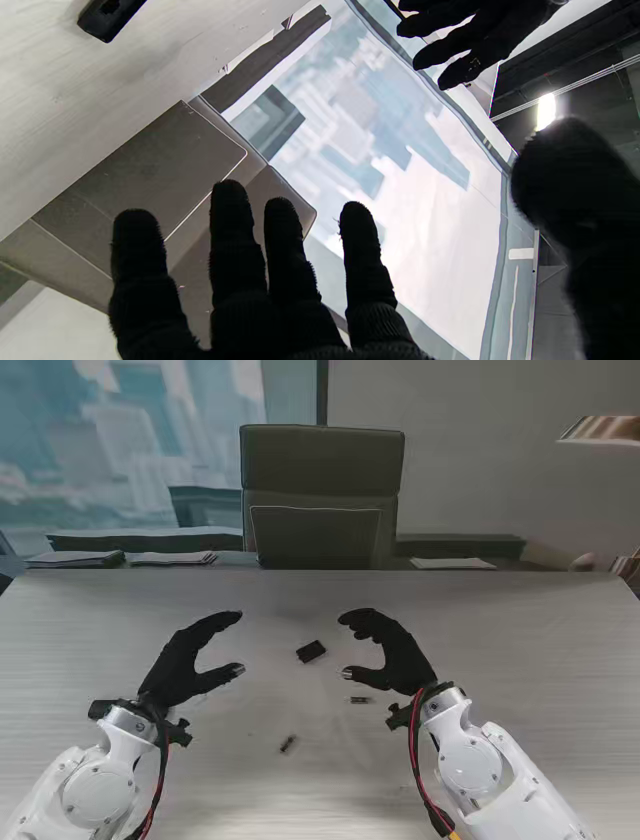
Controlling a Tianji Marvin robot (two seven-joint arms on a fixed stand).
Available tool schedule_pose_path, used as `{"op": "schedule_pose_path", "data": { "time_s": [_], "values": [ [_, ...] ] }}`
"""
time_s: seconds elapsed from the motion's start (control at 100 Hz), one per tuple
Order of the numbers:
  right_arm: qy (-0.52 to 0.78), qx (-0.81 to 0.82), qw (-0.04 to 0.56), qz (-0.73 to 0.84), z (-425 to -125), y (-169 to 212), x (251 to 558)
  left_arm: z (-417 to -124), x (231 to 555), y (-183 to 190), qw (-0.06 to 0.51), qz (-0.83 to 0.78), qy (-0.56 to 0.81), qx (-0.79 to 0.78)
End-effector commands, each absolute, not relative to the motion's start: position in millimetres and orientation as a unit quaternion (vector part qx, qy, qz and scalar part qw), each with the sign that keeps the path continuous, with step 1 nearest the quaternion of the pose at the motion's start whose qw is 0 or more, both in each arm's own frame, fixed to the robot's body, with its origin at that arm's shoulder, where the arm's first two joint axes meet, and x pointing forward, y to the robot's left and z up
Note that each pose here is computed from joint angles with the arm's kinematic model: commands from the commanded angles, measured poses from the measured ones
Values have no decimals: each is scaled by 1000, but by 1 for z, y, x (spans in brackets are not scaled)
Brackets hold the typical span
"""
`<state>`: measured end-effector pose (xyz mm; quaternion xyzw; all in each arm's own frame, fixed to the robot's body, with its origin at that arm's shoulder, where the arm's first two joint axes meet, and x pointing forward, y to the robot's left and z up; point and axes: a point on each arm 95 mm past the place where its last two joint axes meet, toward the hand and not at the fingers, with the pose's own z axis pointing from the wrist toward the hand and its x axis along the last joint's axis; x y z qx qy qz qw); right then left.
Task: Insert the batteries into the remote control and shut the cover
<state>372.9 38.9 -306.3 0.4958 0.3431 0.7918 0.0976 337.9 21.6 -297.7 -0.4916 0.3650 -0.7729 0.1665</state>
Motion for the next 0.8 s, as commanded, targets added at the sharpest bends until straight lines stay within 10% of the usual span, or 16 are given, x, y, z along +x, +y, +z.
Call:
{"op": "schedule_pose_path", "data": {
  "time_s": [0.0,0.79],
  "values": [
    [349,497,91,789,-308,41,371,-299,335,19,162,-770,368,-496],
    [397,517,100,751,-321,48,381,-289,351,24,277,-674,475,-493]
  ]
}}
